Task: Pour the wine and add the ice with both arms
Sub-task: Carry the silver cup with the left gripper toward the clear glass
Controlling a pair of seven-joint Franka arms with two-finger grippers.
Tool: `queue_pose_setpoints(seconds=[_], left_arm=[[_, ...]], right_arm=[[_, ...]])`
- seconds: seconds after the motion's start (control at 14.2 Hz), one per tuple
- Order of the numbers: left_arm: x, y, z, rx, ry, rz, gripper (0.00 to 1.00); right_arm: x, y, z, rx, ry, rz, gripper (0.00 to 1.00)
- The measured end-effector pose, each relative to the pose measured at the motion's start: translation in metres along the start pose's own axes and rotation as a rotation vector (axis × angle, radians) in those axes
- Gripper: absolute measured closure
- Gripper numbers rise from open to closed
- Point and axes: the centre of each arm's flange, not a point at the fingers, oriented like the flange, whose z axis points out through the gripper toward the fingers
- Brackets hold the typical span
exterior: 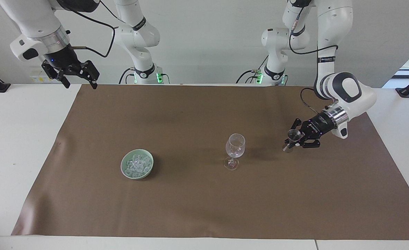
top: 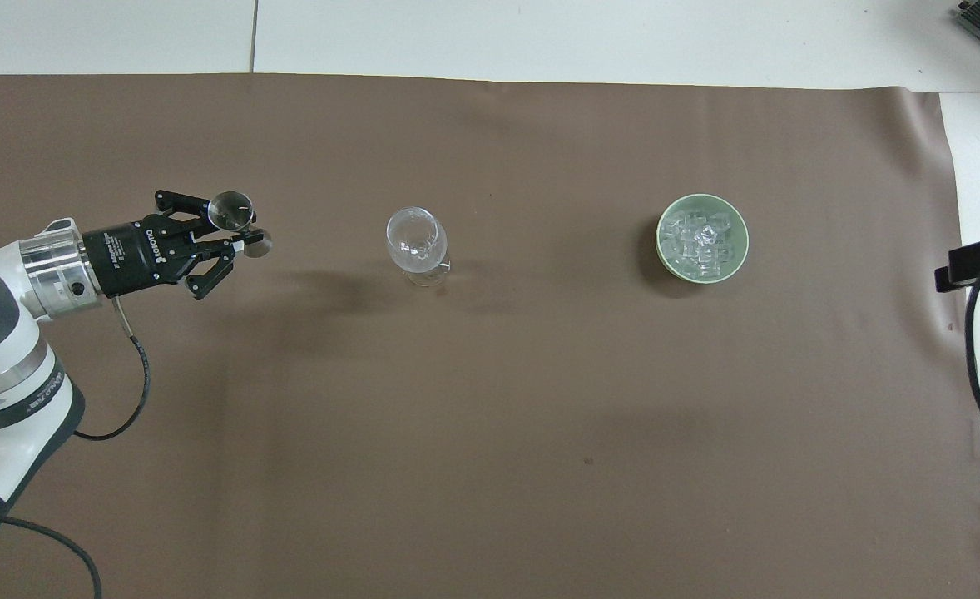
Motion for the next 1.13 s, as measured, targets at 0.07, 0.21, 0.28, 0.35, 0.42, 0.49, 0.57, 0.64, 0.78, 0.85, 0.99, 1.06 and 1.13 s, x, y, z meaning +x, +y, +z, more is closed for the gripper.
queue_pose_setpoints(seconds=[0.07,0.21,0.28,0.35,0.42,0.49,0.57,0.64,0.78,0.85,0.99,1.06,1.13], left_arm=[[-0.007,-0.002,0.004,-0.002,0.005,0.003,0.78],[-0.016,-0.007,0.011,-0.007,0.014,0.006,0.78],[-0.020,-0.008,0.014,-0.007,0.016,0.006,0.78],[-0.024,-0.010,0.016,-0.010,0.019,0.007,0.78],[-0.028,-0.012,0.019,-0.014,0.024,0.010,0.78],[-0.032,-0.014,0.023,-0.016,0.029,0.013,0.78],[-0.035,-0.016,0.027,-0.019,0.035,0.014,0.78],[-0.039,-0.019,0.032,-0.021,0.042,0.017,0.78],[-0.045,-0.025,0.043,-0.030,0.062,0.027,0.78],[-0.048,-0.028,0.050,-0.034,0.073,0.034,0.78],[-0.054,-0.036,0.064,-0.038,0.092,0.038,0.78],[-0.057,-0.040,0.069,-0.040,0.100,0.040,0.78],[-0.059,-0.042,0.073,-0.043,0.106,0.041,0.78]], right_arm=[[0.000,0.000,0.000,0.000,0.000,0.000,0.00],[0.000,0.000,0.000,0.000,0.000,0.000,0.00],[0.000,0.000,0.000,0.000,0.000,0.000,0.00],[0.000,0.000,0.000,0.000,0.000,0.000,0.00],[0.000,0.000,0.000,0.000,0.000,0.000,0.00],[0.000,0.000,0.000,0.000,0.000,0.000,0.00],[0.000,0.000,0.000,0.000,0.000,0.000,0.00],[0.000,0.000,0.000,0.000,0.000,0.000,0.00],[0.000,0.000,0.000,0.000,0.000,0.000,0.00],[0.000,0.000,0.000,0.000,0.000,0.000,0.00],[0.000,0.000,0.000,0.000,0.000,0.000,0.00],[0.000,0.000,0.000,0.000,0.000,0.000,0.00],[0.000,0.000,0.000,0.000,0.000,0.000,0.00]])
